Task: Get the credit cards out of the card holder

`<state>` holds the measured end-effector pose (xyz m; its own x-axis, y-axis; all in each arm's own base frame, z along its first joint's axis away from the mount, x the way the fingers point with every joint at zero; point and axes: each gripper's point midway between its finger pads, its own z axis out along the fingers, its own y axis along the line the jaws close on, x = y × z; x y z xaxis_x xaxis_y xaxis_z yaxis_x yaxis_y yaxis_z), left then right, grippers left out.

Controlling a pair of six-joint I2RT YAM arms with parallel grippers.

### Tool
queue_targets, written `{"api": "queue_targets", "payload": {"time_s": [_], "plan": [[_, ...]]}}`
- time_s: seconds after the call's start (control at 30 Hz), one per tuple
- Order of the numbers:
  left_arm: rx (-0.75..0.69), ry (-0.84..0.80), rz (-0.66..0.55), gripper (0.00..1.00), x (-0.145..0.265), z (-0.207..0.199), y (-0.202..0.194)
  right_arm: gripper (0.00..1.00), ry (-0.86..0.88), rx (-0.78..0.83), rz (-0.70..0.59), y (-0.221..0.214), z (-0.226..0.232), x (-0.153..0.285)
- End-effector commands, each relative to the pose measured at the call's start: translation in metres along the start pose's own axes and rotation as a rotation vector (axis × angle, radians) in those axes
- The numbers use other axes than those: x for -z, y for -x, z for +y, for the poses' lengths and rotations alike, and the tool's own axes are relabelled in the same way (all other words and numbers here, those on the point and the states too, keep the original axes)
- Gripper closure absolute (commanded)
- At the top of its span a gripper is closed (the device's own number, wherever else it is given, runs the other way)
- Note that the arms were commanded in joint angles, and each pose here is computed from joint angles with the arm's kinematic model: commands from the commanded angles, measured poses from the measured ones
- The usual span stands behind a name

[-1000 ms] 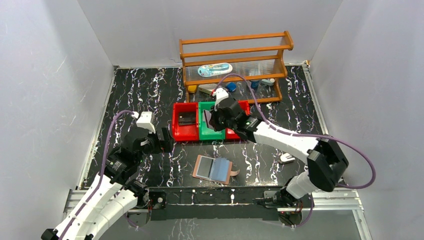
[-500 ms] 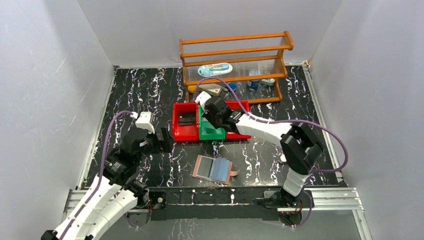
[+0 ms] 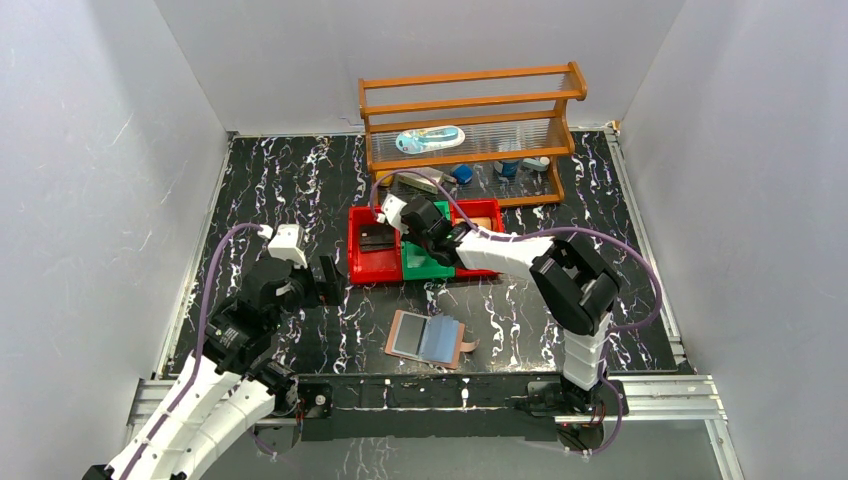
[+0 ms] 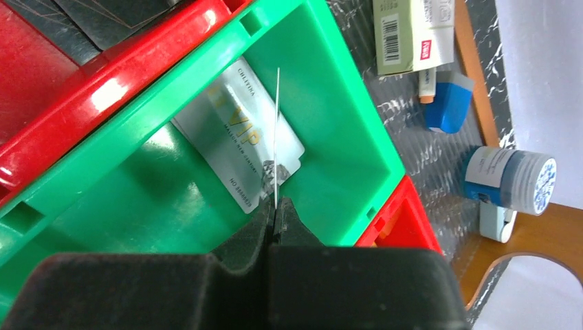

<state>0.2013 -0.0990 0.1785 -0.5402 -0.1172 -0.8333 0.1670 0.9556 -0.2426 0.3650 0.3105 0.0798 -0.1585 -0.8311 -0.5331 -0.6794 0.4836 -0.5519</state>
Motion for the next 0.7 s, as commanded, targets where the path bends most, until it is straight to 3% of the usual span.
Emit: {"api": "queue_targets", "payload": {"time_s": [0.0,0.33,0.67], "plan": [[-0.007,0.014,-0.02,0.02,0.001,0.004,0.003,1.0,-0.08,0.064,-0.091,0.031,-0.024,-0.002],[-0.003,0.01,-0.035,0.02,0.004,0.004,0.004,0.95,0.006,0.161,-0.076,0.028,-0.004,-0.022],[-0.003,0.009,-0.034,0.02,0.004,0.004,0.004,0.65,0.099,0.138,-0.079,0.024,0.01,-0.012]]}}
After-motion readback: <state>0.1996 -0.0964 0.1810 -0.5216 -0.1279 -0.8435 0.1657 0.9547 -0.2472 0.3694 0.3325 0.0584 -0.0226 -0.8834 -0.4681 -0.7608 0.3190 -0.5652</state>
